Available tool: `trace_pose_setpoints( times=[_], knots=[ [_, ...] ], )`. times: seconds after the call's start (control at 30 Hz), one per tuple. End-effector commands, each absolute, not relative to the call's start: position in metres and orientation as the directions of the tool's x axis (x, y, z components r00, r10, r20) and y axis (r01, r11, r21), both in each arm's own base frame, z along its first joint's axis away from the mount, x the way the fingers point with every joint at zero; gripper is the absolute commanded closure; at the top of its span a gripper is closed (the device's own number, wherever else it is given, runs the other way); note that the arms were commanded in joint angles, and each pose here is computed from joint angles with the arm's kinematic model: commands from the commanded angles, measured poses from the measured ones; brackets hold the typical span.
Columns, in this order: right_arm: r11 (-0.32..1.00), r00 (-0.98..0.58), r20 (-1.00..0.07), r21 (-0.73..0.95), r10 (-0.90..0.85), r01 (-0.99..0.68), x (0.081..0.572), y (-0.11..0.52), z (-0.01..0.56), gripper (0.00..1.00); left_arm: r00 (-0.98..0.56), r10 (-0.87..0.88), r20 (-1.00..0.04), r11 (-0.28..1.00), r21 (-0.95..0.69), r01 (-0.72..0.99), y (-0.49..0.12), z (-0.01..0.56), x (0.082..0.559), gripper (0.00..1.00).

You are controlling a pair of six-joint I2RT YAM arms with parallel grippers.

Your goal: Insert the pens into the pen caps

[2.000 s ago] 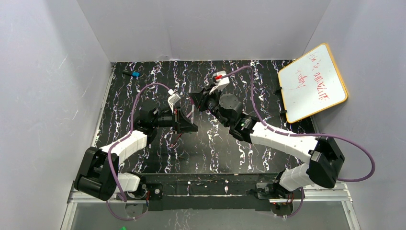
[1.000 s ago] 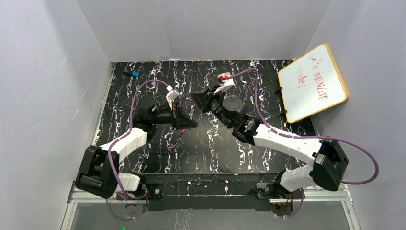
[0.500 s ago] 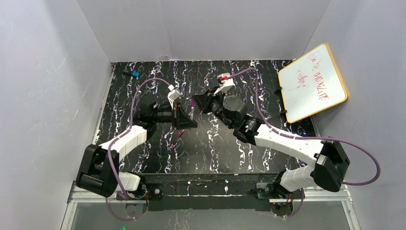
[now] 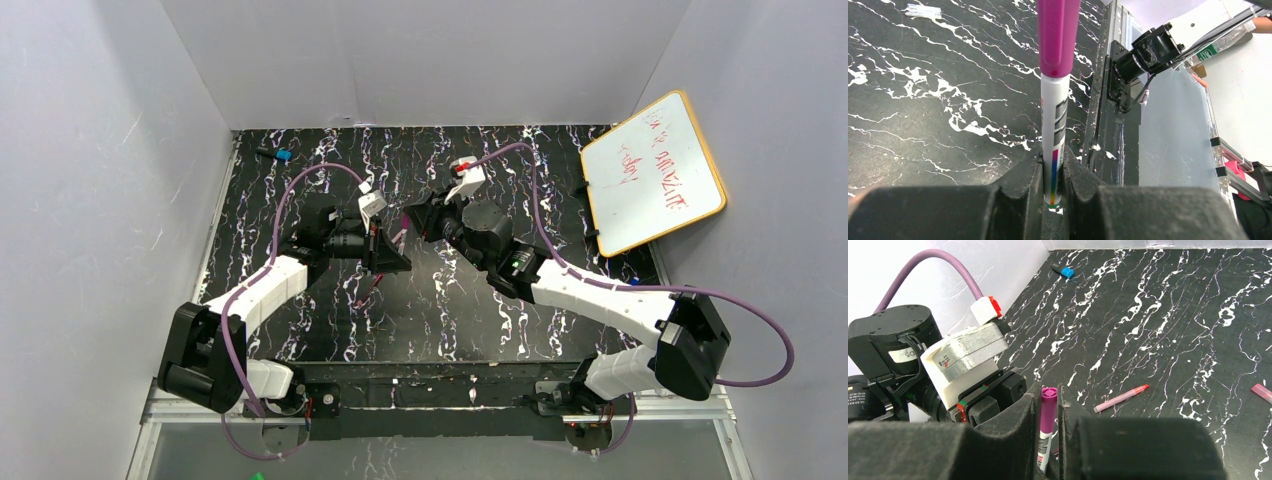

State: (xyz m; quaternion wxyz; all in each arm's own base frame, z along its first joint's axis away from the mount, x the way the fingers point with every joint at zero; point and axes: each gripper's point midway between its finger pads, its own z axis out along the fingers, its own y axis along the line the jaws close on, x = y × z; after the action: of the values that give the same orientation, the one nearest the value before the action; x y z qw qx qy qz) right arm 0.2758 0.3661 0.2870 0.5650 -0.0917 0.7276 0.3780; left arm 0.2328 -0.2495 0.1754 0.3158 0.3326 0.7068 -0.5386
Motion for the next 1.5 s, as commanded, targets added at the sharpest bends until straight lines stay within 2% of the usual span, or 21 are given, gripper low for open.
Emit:
trace_pose_setpoints(
  times=[0.0,0.13,0.3,0.47,0.67,1.17,1.47],
  knots=[
    [0.642,-0.347,-0.895,0.444,0.28,-0.625,0.259,0.375,0.297,0.74,-0.555,0.124,-0.822,0.245,-0.517,0.82,-0.247,0.182,0.241,1.0],
    [0.645,-0.34,-0.898,0.438,0.28,-0.626,0.26,0.375,0.299,0.63,-0.555,0.126,-0.822,0.245,-0.517,0.82,-0.247,0.181,0.241,1.0],
    [0.652,-0.332,-0.901,0.433,0.281,-0.623,0.262,0.374,0.3,0.4,-0.555,0.13,-0.821,0.243,-0.517,0.821,-0.247,0.179,0.239,1.0],
    [0.659,-0.321,-0.903,0.428,0.285,-0.618,0.265,0.374,0.301,0.32,-0.543,0.136,-0.829,0.246,-0.503,0.829,-0.247,0.177,0.234,1.0],
    [0.683,-0.298,-0.912,0.409,0.282,-0.606,0.274,0.376,0.303,0.32,-0.531,0.142,-0.836,0.236,-0.492,0.838,-0.247,0.178,0.23,1.0],
    [0.698,-0.239,-0.929,0.371,0.284,-0.612,0.286,0.384,0.316,0.4,-0.528,0.148,-0.836,0.219,-0.493,0.842,-0.249,0.178,0.225,1.0],
    [0.693,-0.233,-0.934,0.356,0.27,-0.627,0.286,0.389,0.316,0.58,-0.531,0.151,-0.834,0.227,-0.494,0.84,-0.25,0.177,0.227,1.0]
  ],
)
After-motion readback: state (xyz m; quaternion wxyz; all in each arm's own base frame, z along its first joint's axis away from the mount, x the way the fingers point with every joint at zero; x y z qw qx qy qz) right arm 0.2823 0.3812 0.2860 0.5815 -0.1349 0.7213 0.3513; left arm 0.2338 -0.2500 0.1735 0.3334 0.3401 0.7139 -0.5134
